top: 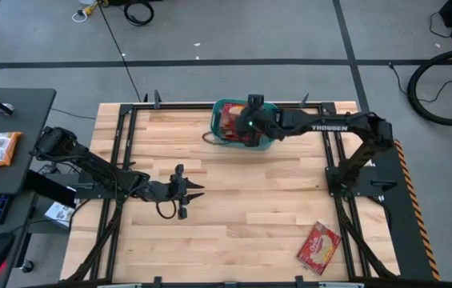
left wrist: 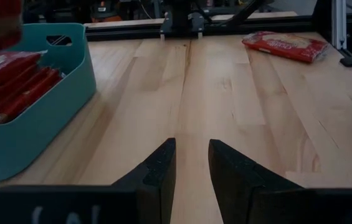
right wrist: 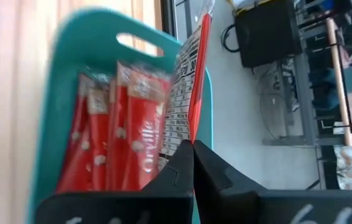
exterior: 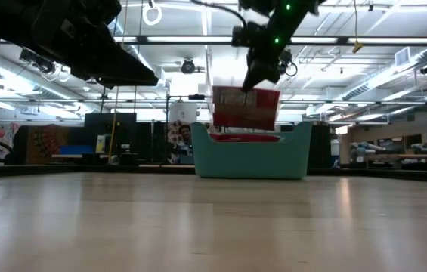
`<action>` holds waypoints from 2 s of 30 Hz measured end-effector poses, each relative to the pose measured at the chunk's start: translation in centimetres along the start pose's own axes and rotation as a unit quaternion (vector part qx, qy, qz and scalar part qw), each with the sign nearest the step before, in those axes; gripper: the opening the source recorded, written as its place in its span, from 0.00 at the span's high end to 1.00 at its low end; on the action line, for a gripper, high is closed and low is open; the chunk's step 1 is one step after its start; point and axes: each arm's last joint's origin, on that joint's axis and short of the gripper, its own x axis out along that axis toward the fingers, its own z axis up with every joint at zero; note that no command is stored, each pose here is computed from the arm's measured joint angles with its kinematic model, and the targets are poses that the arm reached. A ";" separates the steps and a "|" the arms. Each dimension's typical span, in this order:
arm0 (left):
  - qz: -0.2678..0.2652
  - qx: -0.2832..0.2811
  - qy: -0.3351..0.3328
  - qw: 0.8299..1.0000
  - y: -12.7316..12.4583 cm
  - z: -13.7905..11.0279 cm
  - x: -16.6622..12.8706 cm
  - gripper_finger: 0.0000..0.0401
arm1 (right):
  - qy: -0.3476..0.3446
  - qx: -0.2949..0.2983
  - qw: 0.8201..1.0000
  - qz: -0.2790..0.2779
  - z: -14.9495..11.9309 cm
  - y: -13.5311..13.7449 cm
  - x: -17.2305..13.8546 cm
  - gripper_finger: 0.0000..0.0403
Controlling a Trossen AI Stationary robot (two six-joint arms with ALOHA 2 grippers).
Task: Sort popcorn bags into baskets
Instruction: Put the top red popcorn bag into the blue bin, then put the red popcorn bag into the blue bin
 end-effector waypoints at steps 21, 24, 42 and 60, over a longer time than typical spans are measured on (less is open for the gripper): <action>0.000 0.003 0.005 1.000 0.0 -0.1 0.0 0.75 | -0.032 0.043 0.997 0.051 -4.6 -1.1 5.3 0.96; 0.001 0.003 0.005 1.000 0.0 -0.1 0.0 0.75 | -0.020 0.060 0.997 0.040 -4.8 -1.3 5.4 0.93; 0.001 0.004 0.005 1.000 0.0 -0.1 0.0 0.75 | -0.025 0.071 0.992 0.099 -3.3 1.8 3.3 0.73; 0.001 0.006 0.015 1.000 0.0 -0.3 0.0 0.75 | 0.158 0.140 0.867 0.452 -3.1 13.7 -7.0 0.73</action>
